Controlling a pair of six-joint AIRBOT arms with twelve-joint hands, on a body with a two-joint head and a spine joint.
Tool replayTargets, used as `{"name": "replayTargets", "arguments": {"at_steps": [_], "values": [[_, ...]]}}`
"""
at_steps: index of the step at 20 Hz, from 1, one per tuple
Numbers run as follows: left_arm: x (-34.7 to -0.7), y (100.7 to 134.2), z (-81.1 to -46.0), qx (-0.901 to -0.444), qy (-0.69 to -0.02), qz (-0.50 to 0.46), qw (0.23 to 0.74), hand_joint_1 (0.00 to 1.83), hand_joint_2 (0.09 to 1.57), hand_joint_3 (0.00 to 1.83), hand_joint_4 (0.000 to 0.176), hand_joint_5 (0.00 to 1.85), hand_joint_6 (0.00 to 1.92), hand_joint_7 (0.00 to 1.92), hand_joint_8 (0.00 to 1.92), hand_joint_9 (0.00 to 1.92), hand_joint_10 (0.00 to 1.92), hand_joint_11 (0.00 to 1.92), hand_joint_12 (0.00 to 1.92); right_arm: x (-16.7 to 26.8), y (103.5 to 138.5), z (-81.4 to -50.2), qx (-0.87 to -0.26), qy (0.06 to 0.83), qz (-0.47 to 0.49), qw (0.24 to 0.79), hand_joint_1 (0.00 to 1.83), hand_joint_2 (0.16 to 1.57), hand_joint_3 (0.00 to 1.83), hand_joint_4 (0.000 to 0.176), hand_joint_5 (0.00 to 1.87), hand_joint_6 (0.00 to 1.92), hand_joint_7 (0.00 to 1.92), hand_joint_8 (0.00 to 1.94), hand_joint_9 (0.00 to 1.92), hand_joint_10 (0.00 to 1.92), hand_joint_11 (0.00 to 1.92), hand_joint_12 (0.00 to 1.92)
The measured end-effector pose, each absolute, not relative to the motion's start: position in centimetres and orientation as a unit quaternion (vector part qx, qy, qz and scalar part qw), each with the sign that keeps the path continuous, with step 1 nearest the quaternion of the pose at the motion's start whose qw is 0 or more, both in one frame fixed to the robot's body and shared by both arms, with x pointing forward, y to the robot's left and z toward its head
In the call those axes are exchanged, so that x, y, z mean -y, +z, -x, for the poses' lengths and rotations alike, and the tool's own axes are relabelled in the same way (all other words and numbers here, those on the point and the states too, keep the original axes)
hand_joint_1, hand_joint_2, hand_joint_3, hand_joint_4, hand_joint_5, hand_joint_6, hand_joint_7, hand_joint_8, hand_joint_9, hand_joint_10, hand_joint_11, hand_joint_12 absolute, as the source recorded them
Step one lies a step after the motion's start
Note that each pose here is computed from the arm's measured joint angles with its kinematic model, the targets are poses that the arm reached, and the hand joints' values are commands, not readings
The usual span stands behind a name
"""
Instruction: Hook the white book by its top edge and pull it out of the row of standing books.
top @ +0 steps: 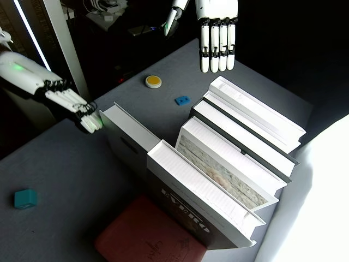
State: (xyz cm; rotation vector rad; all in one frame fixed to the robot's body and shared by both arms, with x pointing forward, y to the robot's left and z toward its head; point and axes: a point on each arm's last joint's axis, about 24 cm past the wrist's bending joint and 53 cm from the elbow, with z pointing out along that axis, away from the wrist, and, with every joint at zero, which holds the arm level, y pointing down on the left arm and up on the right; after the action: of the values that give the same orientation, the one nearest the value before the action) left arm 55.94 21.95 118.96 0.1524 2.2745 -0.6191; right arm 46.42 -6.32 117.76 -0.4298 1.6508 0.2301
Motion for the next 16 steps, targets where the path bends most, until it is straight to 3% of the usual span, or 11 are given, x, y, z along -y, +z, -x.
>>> {"name": "replayTargets", "arguments": {"at_steps": [6, 9, 12, 16], "values": [[-22.8, 118.9, -56.4, -0.891, -0.24, -0.049, 0.381, 0.0, 1.14, 0.0, 0.0, 0.04, 0.01, 0.02, 0.01, 0.01, 0.0, 0.0, 0.0, 5.5, 122.9, -45.4, -0.678, 0.124, 0.171, 0.704, 0.0, 1.33, 0.0, 0.0, 0.19, 0.0, 0.18, 0.0, 0.15, 0.0, 0.0, 0.37], [-22.8, 118.9, -56.4, -0.892, -0.24, -0.049, 0.381, 0.0, 1.14, 0.0, 0.0, 0.01, 0.0, 0.0, 0.0, 0.0, 0.0, 0.0, 0.0, 5.5, 124.5, -46.0, -0.668, 0.136, 0.147, 0.717, 0.0, 1.33, 0.0, 0.0, 0.2, 0.0, 0.19, 0.0, 0.15, 0.0, 0.0, 0.4], [-22.8, 118.9, -56.4, -0.892, -0.24, -0.049, 0.381, 0.0, 1.14, 0.0, 0.0, 0.0, 0.0, 0.0, 0.0, 0.0, 0.0, 0.0, 0.0, 5.3, 127.1, -47.6, -0.639, 0.166, 0.117, 0.742, 0.0, 1.33, 0.0, 0.0, 0.15, 0.0, 0.14, 0.0, 0.11, 0.0, 0.0, 0.27], [-23.2, 118.9, -56.6, -0.892, -0.239, -0.044, 0.381, 0.0, 1.16, 0.01, 0.0, 0.0, 0.0, 0.0, 0.0, 0.0, 0.0, 0.0, 0.0, 4.2, 128.9, -49.0, -0.636, 0.215, 0.09, 0.735, 0.0, 1.33, 0.0, 0.0, 0.15, 0.0, 0.14, 0.0, 0.11, 0.0, 0.0, 0.29]]}}
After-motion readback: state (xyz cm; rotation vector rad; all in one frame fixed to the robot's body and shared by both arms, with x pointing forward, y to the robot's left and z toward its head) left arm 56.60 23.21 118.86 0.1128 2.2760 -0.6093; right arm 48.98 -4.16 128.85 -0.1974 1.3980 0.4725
